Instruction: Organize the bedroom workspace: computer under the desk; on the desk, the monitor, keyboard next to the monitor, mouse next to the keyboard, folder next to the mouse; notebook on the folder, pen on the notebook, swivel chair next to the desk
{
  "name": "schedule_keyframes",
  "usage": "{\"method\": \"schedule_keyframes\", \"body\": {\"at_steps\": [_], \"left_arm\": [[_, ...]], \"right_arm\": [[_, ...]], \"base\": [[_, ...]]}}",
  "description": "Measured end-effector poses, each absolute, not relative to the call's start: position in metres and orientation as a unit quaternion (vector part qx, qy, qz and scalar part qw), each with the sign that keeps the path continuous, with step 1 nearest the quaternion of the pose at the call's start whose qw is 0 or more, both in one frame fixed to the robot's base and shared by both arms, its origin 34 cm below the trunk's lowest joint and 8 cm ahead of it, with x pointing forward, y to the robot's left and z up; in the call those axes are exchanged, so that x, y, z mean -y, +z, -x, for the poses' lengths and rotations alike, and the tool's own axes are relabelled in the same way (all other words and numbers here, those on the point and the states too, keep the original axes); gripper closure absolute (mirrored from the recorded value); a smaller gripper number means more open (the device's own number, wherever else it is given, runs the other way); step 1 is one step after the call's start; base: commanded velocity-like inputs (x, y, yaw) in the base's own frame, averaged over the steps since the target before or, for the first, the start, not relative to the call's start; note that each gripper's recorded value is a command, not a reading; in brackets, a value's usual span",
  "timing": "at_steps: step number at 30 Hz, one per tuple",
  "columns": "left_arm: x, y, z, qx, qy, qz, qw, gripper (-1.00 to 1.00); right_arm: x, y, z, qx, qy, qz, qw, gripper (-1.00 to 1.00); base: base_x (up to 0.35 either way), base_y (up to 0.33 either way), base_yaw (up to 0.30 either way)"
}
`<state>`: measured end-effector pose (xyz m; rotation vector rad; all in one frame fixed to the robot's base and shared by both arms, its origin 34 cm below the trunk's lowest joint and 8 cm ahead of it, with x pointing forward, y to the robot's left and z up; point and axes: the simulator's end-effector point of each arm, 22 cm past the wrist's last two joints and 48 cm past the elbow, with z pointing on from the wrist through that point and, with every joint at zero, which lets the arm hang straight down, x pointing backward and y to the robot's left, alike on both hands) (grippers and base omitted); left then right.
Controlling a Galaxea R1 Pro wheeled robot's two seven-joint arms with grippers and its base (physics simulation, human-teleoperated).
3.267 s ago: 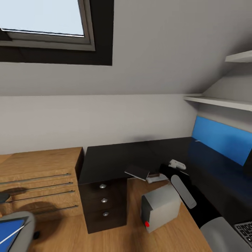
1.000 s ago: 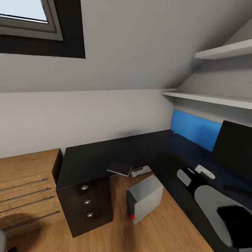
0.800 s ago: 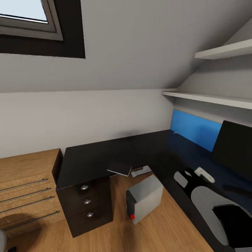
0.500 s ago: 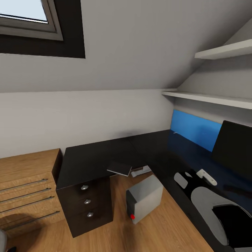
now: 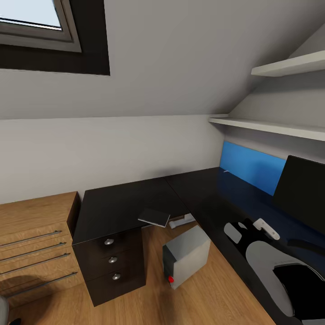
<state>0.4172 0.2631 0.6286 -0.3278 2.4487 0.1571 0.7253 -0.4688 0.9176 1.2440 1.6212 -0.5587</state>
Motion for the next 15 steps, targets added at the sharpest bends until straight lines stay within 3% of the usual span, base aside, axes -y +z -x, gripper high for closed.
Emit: {"method": "schedule_keyframes", "body": {"at_steps": [5, 15], "left_arm": [[-0.2631, 0.6286, -0.4173, -0.935, 0.060, 0.125, 0.327, -1.00], [-0.2633, 0.6286, -0.4174, -0.935, 0.060, 0.125, 0.327, -1.00]], "right_arm": [[0.4683, 0.9181, -0.7265, -0.668, -0.228, -0.510, 0.491, 1.00], [0.4680, 0.9183, -0.7269, -0.668, -0.228, -0.510, 0.492, 1.00]], "base": [[0.000, 0.000, -0.102], [0.000, 0.000, -0.251]]}}
